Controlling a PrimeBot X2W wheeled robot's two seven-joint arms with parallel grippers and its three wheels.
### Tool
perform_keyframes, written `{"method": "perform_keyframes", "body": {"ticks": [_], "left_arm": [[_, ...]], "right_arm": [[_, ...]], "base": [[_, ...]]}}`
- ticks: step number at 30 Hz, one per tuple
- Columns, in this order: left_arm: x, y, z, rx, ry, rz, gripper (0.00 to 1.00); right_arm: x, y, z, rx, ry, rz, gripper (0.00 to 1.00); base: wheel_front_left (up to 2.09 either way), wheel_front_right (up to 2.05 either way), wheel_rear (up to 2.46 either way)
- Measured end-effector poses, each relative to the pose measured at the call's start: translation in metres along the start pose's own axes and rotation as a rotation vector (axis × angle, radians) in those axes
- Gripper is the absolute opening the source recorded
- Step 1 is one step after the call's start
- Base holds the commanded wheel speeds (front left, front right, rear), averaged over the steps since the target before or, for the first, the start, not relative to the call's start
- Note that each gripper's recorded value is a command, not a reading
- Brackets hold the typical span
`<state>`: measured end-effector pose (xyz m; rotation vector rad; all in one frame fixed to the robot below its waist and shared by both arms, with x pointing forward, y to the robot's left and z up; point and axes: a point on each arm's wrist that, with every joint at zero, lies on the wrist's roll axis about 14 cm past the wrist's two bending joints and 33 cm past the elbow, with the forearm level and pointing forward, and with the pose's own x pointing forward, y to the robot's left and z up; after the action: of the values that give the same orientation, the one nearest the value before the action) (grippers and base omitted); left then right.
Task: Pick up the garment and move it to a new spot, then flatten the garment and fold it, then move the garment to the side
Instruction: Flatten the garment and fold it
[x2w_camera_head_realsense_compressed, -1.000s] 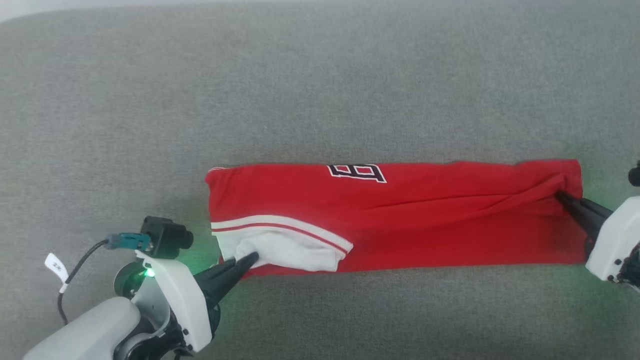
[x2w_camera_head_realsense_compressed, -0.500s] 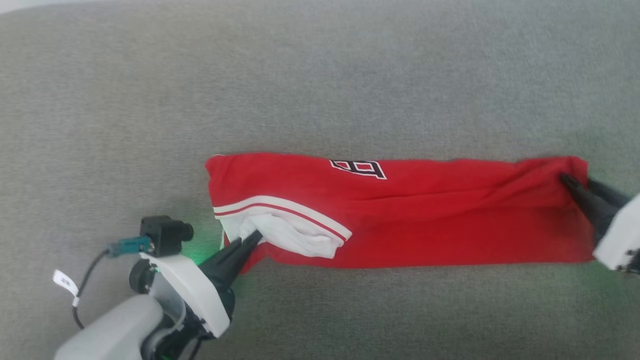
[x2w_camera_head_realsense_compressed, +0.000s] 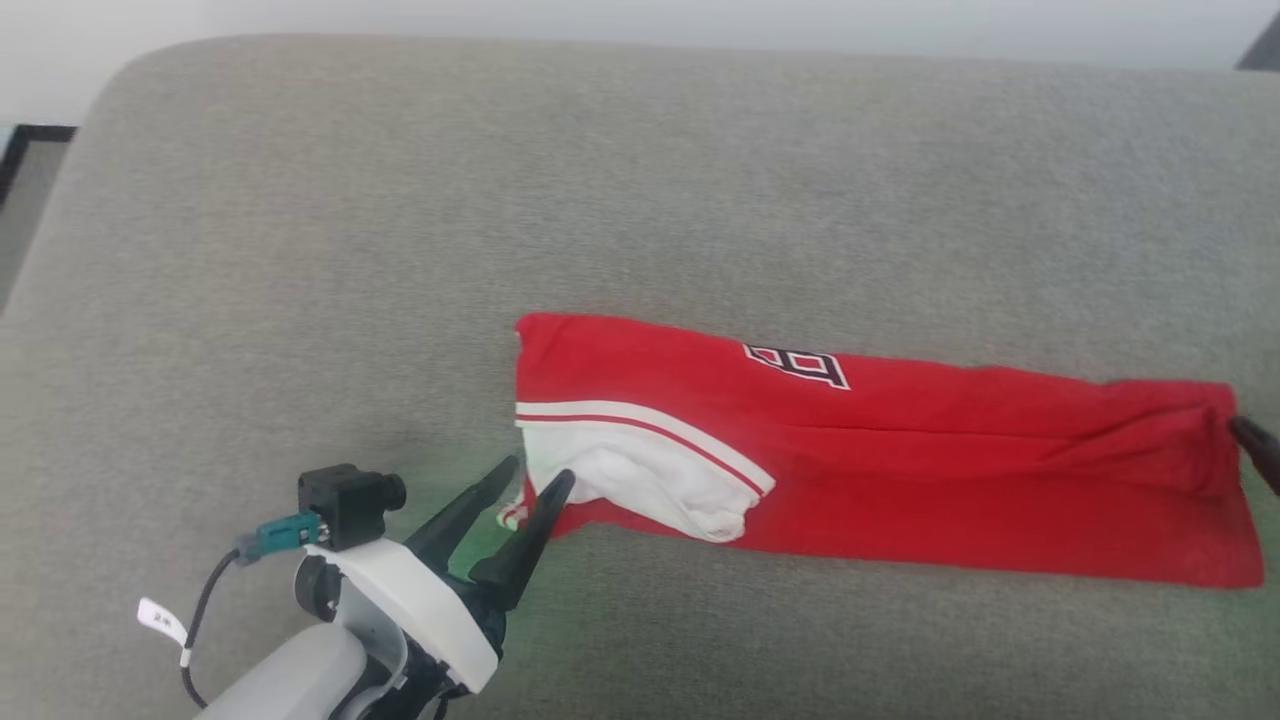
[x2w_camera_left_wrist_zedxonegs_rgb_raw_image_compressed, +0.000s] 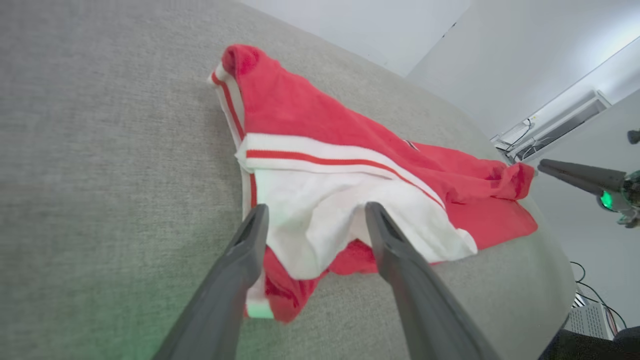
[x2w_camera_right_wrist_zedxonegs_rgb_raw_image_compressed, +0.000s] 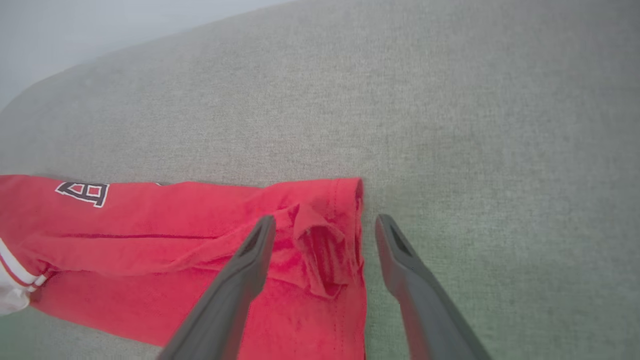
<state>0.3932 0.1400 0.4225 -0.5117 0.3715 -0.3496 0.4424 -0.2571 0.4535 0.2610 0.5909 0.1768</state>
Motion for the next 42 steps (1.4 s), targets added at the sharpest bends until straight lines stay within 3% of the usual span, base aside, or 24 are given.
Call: {"method": "perform_keyframes", "body": {"ticks": [16,20,25,28,29,30,31,36,42], "left_arm": [[-0.068,0.028,0.033,0.018,-0.291,0.234,1.00],[-0.084,0.032,0.038,0.062,-0.341,0.289,1.00],[-0.094,0.030,0.048,0.222,-0.373,0.341,1.00],[-0.094,0.029,0.043,0.244,-0.358,0.348,1.00],[-0.094,0.030,0.041,0.244,-0.355,0.351,1.00],[-0.093,0.030,0.041,0.250,-0.351,0.351,1.00],[-0.092,0.030,0.041,0.262,-0.347,0.350,1.00],[-0.087,0.030,0.043,0.279,-0.346,0.345,1.00],[-0.076,0.032,0.047,0.299,-0.341,0.332,1.00]], "right_arm": [[0.009,-0.014,-0.049,0.091,0.332,-0.086,1.00],[0.013,-0.010,-0.059,0.106,0.395,-0.091,1.00],[0.029,-0.002,-0.068,0.083,0.461,-0.107,1.00],[0.032,0.001,-0.073,0.081,0.490,-0.108,1.00],[0.033,0.002,-0.074,0.080,0.493,-0.108,0.87],[0.034,0.003,-0.075,0.077,0.493,-0.110,0.40],[0.035,0.004,-0.075,0.076,0.493,-0.110,0.03],[0.040,0.009,-0.074,0.100,0.459,-0.096,0.00],[0.036,-0.010,-0.053,0.147,0.332,-0.131,0.00]], "base": [[0.00,0.00,0.00],[0.00,0.00,0.00],[0.00,0.00,0.00],[0.00,0.00,0.00],[0.00,0.00,0.00],[0.00,0.00,0.00],[0.00,0.00,0.00],[0.00,0.00,0.00],[0.00,0.00,0.00]]}}
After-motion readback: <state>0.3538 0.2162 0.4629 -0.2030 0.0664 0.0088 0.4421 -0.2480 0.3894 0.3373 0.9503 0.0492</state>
